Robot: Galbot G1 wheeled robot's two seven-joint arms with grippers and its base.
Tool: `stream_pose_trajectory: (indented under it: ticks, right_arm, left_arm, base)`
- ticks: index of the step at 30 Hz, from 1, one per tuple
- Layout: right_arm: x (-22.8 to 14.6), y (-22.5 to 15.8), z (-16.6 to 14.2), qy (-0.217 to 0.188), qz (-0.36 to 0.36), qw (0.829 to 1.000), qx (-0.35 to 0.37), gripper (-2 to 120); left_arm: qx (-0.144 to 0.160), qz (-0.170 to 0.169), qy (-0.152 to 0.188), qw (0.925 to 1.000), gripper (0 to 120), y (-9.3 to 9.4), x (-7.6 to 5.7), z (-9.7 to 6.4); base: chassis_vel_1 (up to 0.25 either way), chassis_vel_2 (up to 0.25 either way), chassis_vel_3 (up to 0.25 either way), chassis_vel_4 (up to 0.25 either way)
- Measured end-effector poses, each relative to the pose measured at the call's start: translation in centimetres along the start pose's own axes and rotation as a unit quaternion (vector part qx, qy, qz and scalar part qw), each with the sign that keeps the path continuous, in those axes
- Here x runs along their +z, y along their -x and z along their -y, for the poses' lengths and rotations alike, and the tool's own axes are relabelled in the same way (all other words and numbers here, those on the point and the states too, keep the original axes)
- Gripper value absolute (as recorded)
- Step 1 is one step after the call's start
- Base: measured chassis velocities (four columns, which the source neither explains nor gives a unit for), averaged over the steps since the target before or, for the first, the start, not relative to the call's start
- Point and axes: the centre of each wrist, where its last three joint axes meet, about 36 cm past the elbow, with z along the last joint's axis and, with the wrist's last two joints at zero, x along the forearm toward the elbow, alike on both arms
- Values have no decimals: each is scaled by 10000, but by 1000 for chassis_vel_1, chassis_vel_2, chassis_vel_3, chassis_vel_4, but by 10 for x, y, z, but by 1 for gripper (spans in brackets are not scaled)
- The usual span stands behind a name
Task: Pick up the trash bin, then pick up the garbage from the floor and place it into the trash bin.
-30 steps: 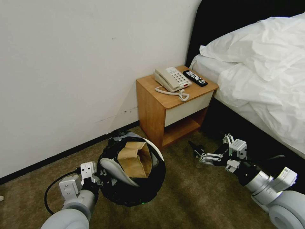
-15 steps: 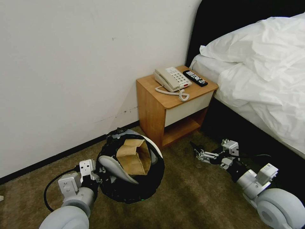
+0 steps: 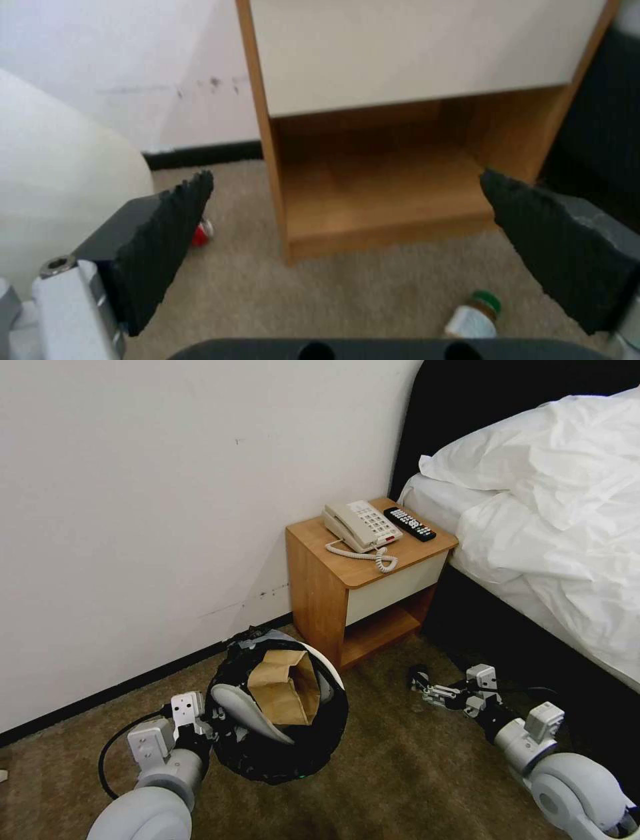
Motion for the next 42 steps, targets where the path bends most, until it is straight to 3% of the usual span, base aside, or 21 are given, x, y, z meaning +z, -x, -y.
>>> stream_pose_trajectory:
  ticks: [29,42]
  right_arm:
    - [64,34,30,331,-753,9945,643,100]
    - [96,66,24,474,-1113,9899,739,100]
  left_arm:
    - [36,-26,1,10000,0,5,2,5]
    - [66,-74,2,10000,0,6,6,8]
  base:
    - [0,0,0,0]
    - [0,0,0,0]
